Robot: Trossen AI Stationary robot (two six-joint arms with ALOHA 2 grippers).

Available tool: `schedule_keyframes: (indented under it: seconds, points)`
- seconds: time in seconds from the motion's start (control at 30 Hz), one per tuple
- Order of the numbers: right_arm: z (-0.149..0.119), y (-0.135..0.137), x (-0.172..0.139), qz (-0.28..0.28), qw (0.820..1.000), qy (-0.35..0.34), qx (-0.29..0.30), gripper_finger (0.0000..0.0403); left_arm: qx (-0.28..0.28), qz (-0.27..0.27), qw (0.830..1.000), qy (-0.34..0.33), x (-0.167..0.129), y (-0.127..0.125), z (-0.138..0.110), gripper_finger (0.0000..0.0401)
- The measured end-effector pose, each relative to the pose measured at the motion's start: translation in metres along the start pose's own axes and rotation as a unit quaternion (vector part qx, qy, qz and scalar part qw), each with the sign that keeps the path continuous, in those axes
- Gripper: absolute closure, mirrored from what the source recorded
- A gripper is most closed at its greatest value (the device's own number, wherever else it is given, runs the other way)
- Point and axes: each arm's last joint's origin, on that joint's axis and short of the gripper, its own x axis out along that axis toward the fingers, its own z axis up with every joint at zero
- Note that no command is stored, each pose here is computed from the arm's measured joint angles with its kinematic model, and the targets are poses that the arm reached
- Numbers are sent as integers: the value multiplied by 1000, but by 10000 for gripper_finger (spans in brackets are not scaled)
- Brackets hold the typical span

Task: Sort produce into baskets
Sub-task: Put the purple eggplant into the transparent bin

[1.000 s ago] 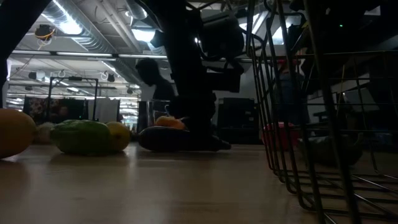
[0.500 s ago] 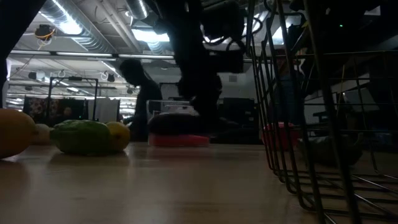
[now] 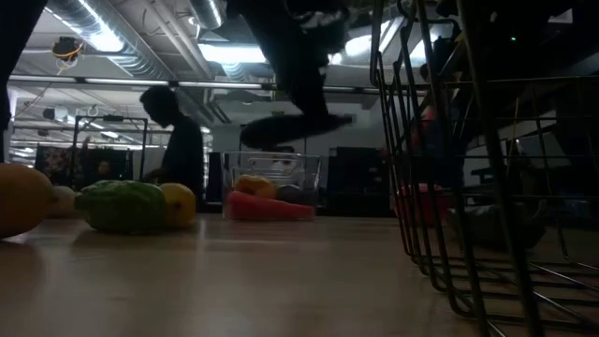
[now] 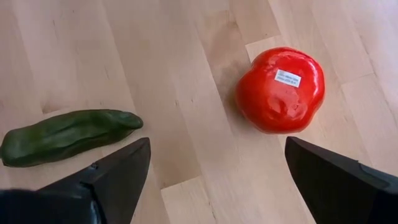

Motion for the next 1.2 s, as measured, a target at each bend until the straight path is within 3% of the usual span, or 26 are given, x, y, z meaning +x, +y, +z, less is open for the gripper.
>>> schedule_keyframes:
  seconds: [0.23,0.47,0.67,0.9,1.2]
  points:
    - [0,0,0,0,1000,0,0,36,-54,39,998,-23,-21,50,-3,290]
    - [0,0,0,0,1000,0,0,36,-133,55,990,6,-12,87,-22,290]
    - [0,0,0,0,1000,0,0,36,-171,-23,984,36,1,86,-43,290]
    - [0,0,0,0,1000,0,0,36,-164,-29,984,59,11,80,-56,290]
    - [0,0,0,0,1000,-2,1,36,-136,-31,989,57,12,79,-56,289]
